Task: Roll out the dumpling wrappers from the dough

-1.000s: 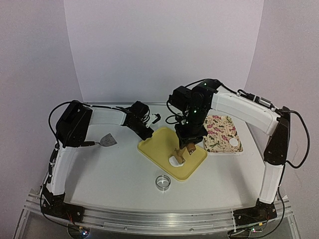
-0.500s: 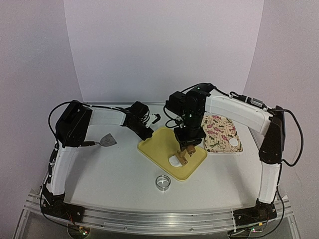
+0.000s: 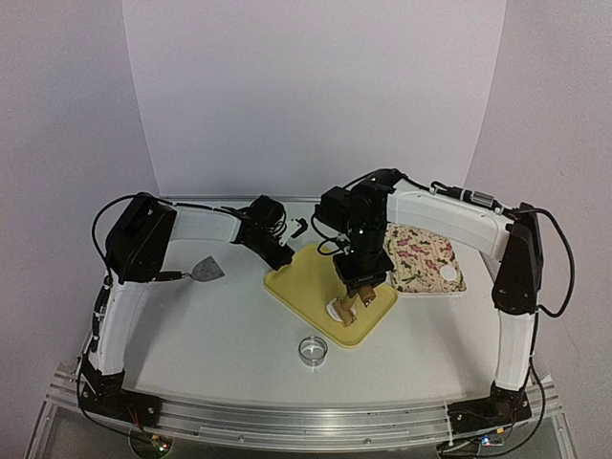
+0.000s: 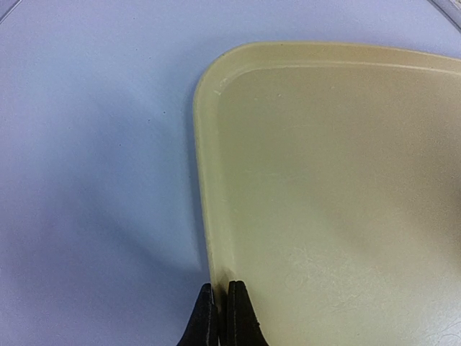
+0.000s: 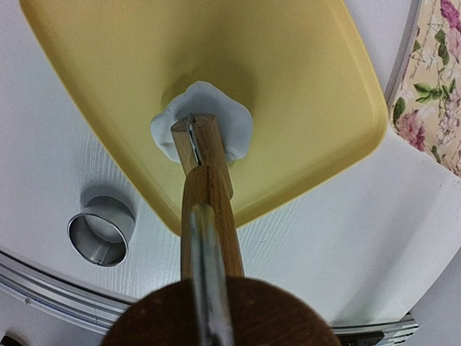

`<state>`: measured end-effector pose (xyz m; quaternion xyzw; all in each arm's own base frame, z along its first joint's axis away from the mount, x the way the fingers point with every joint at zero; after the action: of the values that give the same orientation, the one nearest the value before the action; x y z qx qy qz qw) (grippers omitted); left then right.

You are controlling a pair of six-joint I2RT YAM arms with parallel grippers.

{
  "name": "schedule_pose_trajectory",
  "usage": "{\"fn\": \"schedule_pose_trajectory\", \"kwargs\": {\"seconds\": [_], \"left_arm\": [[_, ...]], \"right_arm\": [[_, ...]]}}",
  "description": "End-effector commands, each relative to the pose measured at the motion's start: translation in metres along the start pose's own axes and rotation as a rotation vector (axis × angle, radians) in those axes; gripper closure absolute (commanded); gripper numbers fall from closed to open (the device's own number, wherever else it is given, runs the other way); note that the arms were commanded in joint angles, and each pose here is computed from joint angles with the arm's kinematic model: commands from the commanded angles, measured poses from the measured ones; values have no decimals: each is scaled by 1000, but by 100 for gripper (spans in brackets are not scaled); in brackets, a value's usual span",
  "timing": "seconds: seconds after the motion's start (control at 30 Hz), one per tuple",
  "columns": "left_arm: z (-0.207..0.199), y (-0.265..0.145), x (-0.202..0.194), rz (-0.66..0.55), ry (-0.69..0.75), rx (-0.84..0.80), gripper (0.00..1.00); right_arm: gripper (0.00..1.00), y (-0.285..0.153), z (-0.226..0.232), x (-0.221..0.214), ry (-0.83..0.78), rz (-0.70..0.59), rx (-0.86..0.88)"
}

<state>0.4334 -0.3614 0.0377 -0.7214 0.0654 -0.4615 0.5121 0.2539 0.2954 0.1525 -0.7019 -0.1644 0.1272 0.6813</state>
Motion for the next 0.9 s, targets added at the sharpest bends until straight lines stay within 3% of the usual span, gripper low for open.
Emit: {"fn": "schedule_pose_trajectory", "kwargs": {"seconds": [0.0, 0.33, 0.53, 0.77, 0.87], "left_arm": [[-1, 2, -38, 126, -9, -2, 100], [-1, 2, -44, 132, -8, 5, 100], [-6, -3, -43, 116, -53, -21, 100], [-10, -16, -29, 71, -150, -36, 99], [-9, -25, -15, 49, -199, -27, 87]], "right_arm": [[100, -11, -44, -64, -18, 266, -212], [100, -4, -53, -70, -4, 296, -238], [100, 18, -33, -64, 28, 302, -112], [100, 5, 6, -20, 4, 143, 94], [100, -23, 17, -4, -14, 53, 174]]}}
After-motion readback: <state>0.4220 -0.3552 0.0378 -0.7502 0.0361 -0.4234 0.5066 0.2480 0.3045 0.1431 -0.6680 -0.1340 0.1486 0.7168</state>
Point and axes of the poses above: each gripper's point midway between its finger pads, its own y axis out along the fingers, its own z axis along the line the jaws close on, x = y × z, the point moved 2 cm from there along -y, back along the fingers, and after that the axes turned 5 degrees about -y, right-handed, at the moved point
